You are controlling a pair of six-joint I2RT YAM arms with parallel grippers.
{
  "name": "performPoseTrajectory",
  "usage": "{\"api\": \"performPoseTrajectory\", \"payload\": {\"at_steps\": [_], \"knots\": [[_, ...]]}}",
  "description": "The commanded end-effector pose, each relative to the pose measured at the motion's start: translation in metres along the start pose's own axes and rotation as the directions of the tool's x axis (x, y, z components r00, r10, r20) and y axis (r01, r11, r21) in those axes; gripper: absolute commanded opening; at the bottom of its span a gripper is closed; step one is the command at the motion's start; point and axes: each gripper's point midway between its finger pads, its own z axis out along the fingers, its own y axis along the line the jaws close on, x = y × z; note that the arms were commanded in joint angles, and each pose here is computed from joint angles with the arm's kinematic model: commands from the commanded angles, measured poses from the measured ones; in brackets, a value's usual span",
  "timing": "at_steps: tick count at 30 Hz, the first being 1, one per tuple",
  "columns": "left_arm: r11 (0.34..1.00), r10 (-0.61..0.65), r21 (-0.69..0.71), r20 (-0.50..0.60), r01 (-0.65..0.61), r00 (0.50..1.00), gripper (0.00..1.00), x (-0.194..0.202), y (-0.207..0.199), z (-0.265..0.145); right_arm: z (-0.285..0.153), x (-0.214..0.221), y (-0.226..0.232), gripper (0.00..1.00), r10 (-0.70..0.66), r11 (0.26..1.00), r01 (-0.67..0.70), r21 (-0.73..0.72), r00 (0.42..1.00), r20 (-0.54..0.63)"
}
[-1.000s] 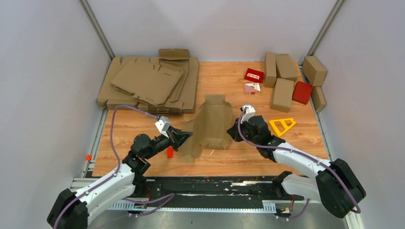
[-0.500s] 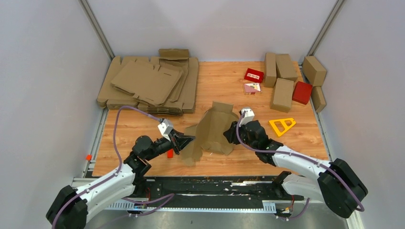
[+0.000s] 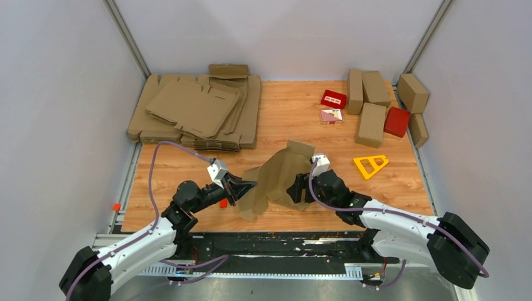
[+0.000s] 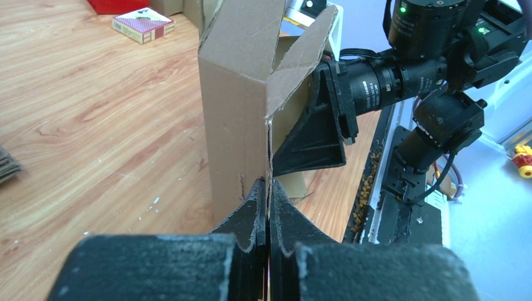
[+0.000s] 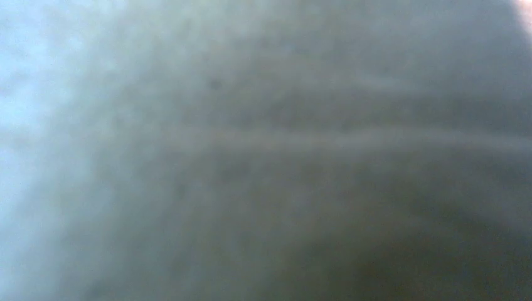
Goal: Fold the paper box
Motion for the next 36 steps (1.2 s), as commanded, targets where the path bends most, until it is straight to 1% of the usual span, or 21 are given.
{"api": "performPoseTrajectory", "payload": {"at_steps": [1,3,5,7,11,15,20,27,29,31,36], "knots": [[0.999,0.036,0.009,0.02,-0.036,0.999,0.0,-0.004,-0.002,0.001,-0.006,0.005,-0.009,0.72,0.023,0.997,-0.023,0.074,1.0,0.008],[0.999,0.036,0.016,0.011,-0.036,0.999,0.0,-0.002,-0.003,0.002,-0.009,0.005,-0.01,0.71,0.027,0.995,-0.028,0.092,1.0,0.015],[0.999,0.034,0.029,0.004,-0.034,0.999,0.0,-0.002,-0.005,0.004,-0.012,0.003,-0.013,0.67,0.029,0.993,-0.032,0.113,0.999,0.025],[0.999,0.033,0.032,-0.004,-0.033,0.999,0.0,0.0,-0.005,0.004,-0.017,0.001,-0.015,0.64,0.031,0.991,-0.035,0.13,0.999,0.028],[0.999,0.04,0.026,0.003,-0.04,0.999,0.0,-0.002,-0.005,0.004,-0.027,0.005,-0.015,0.66,0.043,0.991,-0.043,0.13,0.999,0.001],[0.999,0.04,0.031,0.008,-0.04,0.999,0.0,-0.003,-0.007,0.004,-0.034,0.009,-0.017,0.65,0.058,0.991,-0.057,0.12,0.998,0.003],[0.999,0.038,0.029,0.01,-0.038,0.999,0.0,-0.003,-0.006,0.004,-0.033,0.015,-0.013,0.58,0.079,0.991,-0.076,0.108,0.997,-0.023],[0.998,0.023,0.054,0.028,-0.024,0.999,0.0,-0.005,-0.011,0.005,-0.027,0.028,-0.002,0.61,0.113,0.988,-0.106,0.116,0.992,-0.052],[0.998,0.015,0.068,0.027,-0.017,1.0,0.0,-0.004,-0.014,0.005,-0.025,0.032,0.002,0.63,0.113,0.986,-0.103,0.129,0.991,-0.071],[0.996,0.006,0.086,0.029,-0.009,1.0,0.0,-0.005,-0.017,0.006,-0.022,0.032,0.006,0.65,0.104,0.984,-0.092,0.155,0.992,-0.07],[0.99,-0.02,0.137,0.041,0.014,0.999,0.0,-0.007,-0.027,0.006,-0.012,0.028,0.018,0.66,0.061,0.979,-0.044,0.198,0.995,-0.079]]}}
